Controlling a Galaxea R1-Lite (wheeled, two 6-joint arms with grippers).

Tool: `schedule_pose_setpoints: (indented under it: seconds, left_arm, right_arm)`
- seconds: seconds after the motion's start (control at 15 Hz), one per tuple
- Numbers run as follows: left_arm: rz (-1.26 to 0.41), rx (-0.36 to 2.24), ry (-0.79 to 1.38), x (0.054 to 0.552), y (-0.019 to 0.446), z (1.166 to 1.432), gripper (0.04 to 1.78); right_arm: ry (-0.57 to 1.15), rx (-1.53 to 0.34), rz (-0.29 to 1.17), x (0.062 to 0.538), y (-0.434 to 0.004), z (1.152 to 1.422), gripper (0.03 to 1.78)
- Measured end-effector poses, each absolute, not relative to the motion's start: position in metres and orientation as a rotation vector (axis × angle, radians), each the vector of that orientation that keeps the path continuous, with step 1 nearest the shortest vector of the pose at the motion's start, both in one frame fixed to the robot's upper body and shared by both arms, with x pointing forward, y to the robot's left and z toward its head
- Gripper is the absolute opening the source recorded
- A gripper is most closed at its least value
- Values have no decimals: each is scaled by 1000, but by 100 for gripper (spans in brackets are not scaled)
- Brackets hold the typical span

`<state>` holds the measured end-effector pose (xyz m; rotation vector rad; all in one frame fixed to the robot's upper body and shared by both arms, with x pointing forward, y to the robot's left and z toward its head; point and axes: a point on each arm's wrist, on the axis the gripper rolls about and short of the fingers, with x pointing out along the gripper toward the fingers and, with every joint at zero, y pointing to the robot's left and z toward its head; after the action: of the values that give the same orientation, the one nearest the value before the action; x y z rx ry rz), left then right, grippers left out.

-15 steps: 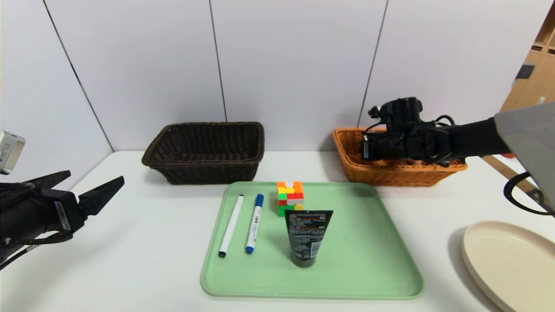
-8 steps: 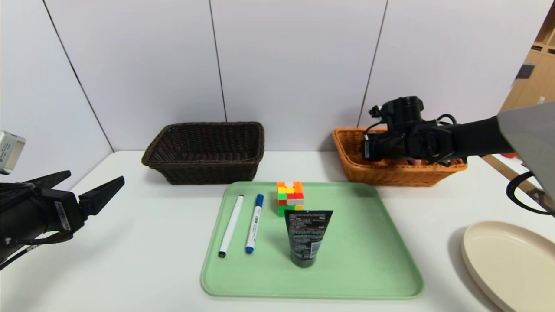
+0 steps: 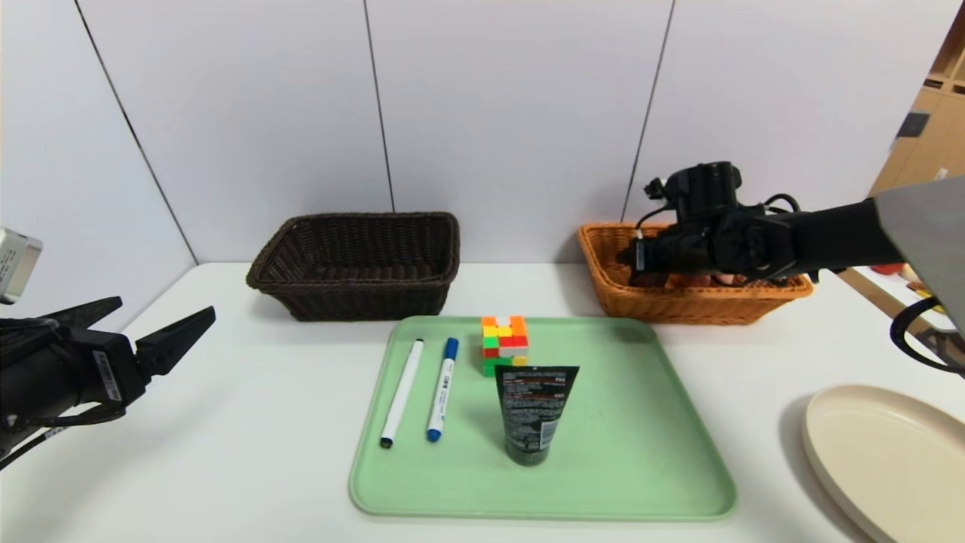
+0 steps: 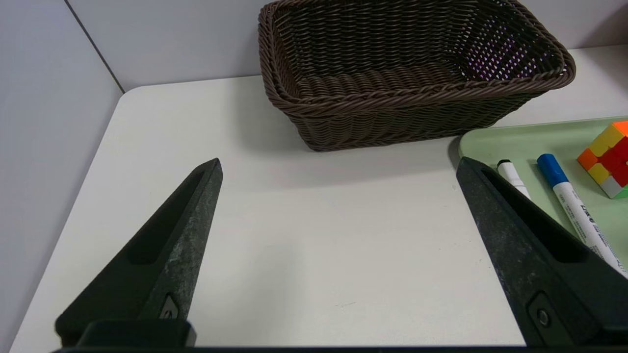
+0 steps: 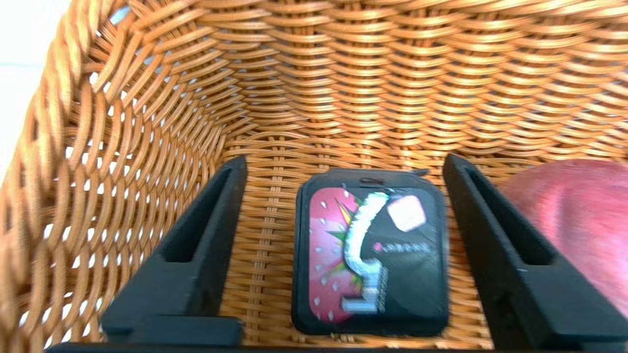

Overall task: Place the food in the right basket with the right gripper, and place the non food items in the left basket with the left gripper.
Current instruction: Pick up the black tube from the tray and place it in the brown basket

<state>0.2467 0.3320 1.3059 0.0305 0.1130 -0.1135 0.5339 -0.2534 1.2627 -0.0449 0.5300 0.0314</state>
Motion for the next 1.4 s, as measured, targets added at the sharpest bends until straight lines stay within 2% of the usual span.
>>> schedule_pose_setpoints:
  seconds: [0.2,0.4,0.6,0.8,1.07,1.4]
  left_arm:
    - [-112,31,110,246,332,1306,169]
    - [-112,30,106,245,332,1307,169]
    - [-111,29,105,245,332,1307,169]
    - [-110,22,100,245,332,1308,169]
    - [-109,-4,97,243,332,1309,169]
    - [-109,-25,111,242,332,1305,169]
  right_arm:
    - [482,-50,6,523,-253,1287,150]
    - [404,-41,17,497,-253,1325,157]
    - [346,-34,31,454,-256,1357,161]
    - [281,-27,48,397,-265,1370,164]
    - [165,-31,39,318,-289,1366,167]
    - [171,-29,-9,236,-316,1323,169]
